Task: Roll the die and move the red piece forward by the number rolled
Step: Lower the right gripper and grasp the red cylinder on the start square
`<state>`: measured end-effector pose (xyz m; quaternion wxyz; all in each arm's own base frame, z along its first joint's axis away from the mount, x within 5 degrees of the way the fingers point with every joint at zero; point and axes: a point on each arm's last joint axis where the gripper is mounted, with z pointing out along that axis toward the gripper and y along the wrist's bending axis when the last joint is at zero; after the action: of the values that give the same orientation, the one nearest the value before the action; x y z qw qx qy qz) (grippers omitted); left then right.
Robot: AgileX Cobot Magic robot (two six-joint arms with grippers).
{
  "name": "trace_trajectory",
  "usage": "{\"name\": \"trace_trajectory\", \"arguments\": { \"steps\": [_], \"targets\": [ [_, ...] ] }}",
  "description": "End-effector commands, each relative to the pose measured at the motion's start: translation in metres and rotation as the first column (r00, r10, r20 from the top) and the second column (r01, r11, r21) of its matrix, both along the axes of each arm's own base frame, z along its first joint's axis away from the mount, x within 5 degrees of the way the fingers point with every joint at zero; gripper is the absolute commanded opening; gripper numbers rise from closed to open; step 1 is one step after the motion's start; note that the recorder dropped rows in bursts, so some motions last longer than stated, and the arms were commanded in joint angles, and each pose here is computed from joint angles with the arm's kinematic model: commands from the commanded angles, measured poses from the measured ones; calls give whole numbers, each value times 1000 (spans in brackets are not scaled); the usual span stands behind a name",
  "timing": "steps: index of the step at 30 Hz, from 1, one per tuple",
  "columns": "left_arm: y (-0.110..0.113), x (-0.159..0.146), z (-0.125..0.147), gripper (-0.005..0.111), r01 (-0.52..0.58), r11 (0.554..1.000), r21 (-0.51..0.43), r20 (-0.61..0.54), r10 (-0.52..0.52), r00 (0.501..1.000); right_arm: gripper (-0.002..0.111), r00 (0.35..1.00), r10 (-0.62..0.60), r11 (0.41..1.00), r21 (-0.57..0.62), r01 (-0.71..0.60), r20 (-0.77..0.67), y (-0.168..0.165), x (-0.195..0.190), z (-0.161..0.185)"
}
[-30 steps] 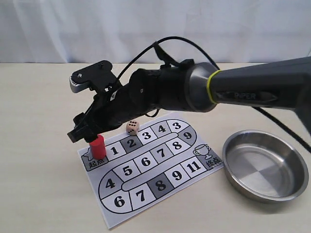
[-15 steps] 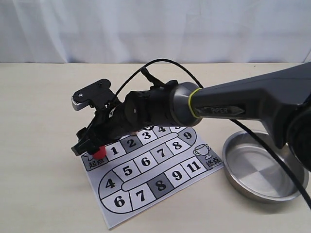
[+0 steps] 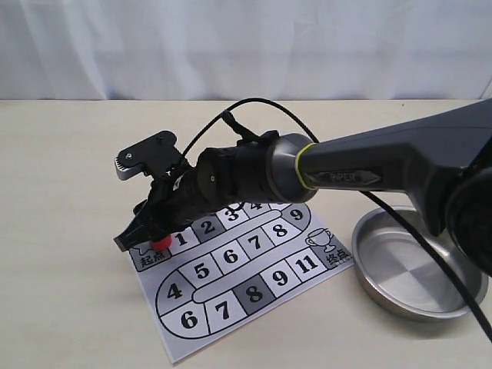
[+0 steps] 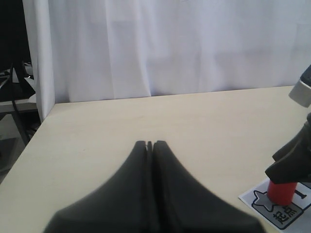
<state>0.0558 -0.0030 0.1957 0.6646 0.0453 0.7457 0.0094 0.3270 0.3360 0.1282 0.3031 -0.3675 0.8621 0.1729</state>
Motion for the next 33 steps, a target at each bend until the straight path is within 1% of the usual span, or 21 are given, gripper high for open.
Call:
{"name": "trace_trajectory", "arguments": {
  "steps": [1, 3, 4, 5, 7, 11, 14, 18, 20, 23, 25, 29, 33],
  "targets": [
    [0, 0, 0, 0, 2, 1000, -9, 7, -2, 1000, 34, 1000, 5, 1000, -3, -5, -18, 0, -2, 1],
    [0, 0, 0, 0, 2, 1000, -9, 7, -2, 1000, 19, 1000, 5, 1000, -4, -5, -20, 0, -2, 1],
    [0, 0, 0, 0, 2, 1000, -9, 7, -2, 1000, 9, 1000, 5, 1000, -4, -5, -20, 0, -2, 1],
    [0, 0, 0, 0, 2, 1000, -7, 7, -2, 1000, 4, 1000, 4, 1000, -2, -4, -19, 0, -2, 2],
    [0, 0, 0, 0, 2, 1000, -7, 7, -2, 1000, 4, 1000, 4, 1000, 7, -4, -11, 0, -2, 7],
    [0, 0, 0, 0, 2, 1000, -7, 7, -2, 1000, 4, 1000, -6, 999, 34, 6, 18, -6, 2, 31],
    [0, 0, 0, 0, 2, 1000, -7, 7, -2, 1000, 4, 1000, -30, 999, 38, 30, -1, -15, 7, 36],
    [0, 0, 0, 0, 2, 1000, -7, 7, -2, 1000, 4, 997, -48, 999, 9, 48, -55, -24, 11, 29],
    [0, 0, 0, 0, 2, 1000, -7, 7, -2, 1000, 4, 997, -47, 999, -3, 47, -65, -23, 11, 18],
    [0, 0, 0, 0, 2, 1000, -7, 7, -2, 1000, 4, 993, -48, 998, -45, 44, -108, -21, 11, -10],
    [0, 0, 0, 0, 2, 1000, -7, 7, -2, 1000, 4, 993, -49, 998, -48, 44, -111, -21, 11, -12],
    [0, 0, 0, 0, 2, 1000, -9, 7, -2, 1000, 4, 995, -48, 999, -30, 46, -91, -21, 11, -1],
    [0, 0, 0, 0, 2, 1000, -9, 7, -2, 1000, 4, 998, -55, 998, 4, 56, -42, -26, 15, 23]
  ]
}}
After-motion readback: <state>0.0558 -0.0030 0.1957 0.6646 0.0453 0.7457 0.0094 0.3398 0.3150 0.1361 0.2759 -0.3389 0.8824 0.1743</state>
